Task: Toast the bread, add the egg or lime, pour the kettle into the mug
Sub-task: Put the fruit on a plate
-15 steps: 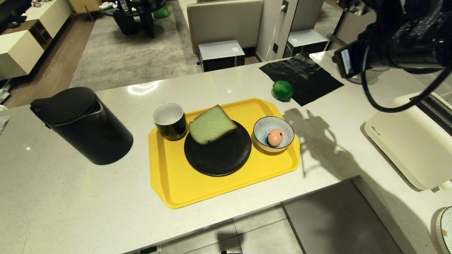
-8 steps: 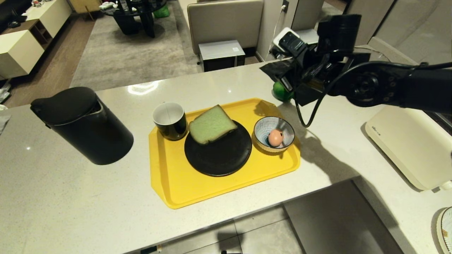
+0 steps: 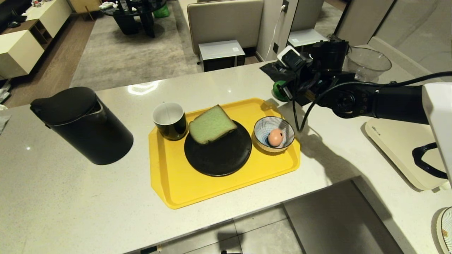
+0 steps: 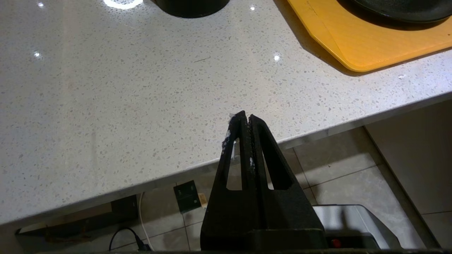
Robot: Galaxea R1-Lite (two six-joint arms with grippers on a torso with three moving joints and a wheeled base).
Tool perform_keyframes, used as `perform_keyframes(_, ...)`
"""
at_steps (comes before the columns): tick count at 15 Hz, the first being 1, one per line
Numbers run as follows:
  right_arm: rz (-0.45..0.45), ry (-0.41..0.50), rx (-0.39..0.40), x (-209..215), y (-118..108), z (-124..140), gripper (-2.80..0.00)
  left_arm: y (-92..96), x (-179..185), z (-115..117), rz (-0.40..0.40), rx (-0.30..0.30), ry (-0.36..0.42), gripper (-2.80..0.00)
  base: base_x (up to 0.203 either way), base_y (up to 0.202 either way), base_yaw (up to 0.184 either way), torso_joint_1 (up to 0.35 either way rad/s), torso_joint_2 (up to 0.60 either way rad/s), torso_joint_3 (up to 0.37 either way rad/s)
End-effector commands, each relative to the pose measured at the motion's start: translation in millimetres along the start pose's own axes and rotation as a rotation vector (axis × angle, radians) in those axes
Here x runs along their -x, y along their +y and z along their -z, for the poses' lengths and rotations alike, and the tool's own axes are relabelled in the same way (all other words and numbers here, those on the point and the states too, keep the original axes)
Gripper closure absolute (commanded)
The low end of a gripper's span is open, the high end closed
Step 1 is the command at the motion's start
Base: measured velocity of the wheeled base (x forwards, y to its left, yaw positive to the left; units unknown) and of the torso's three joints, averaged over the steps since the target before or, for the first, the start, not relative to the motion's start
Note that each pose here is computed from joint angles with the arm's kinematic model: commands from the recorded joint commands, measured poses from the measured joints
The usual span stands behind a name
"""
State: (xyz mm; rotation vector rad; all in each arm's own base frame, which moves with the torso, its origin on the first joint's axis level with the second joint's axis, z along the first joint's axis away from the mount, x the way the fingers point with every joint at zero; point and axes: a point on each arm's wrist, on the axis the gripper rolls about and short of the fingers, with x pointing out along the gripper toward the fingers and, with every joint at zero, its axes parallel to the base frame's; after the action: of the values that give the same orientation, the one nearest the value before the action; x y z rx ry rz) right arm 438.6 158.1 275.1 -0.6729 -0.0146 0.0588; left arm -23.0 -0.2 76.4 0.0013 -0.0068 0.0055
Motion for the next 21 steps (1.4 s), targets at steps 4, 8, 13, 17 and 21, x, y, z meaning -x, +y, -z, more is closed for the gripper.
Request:
perform_keyframes(4,0.024,-0.062,-0.136,38,-41,-34,-2.80,0.0,0,0,-0.001,0.000,-0.001,0.00,0.000,0.000,0.000,0.000,0.00,0.000)
perform_keyframes(8,-0.151,-0.063,-0.228,71,-59,-46,-2.80,0.0,0,0,-0.001,0.000,-0.001,0.00,0.000,0.000,0.000,0.000,0.00,0.000)
perform_keyframes(13,-0.164,-0.141,-0.242,94,-79,-61,-2.80,0.0,0,0,-0.001,-0.003,-0.001,0.00,0.000,0.000,0.000,0.000,0.00,0.000)
perform_keyframes(17,-0.285,-0.154,-0.232,119,-91,-67,-2.80,0.0,0,0,-0.001,-0.003,-0.001,0.00,0.000,0.000,0.000,0.000,0.00,0.000)
perform_keyframes(21,-0.289,-0.151,-0.232,117,-89,-67,-2.80,0.0,0,0,-0.001,-0.003,-0.001,0.00,0.055,0.000,0.001,-0.004,0.00,0.001)
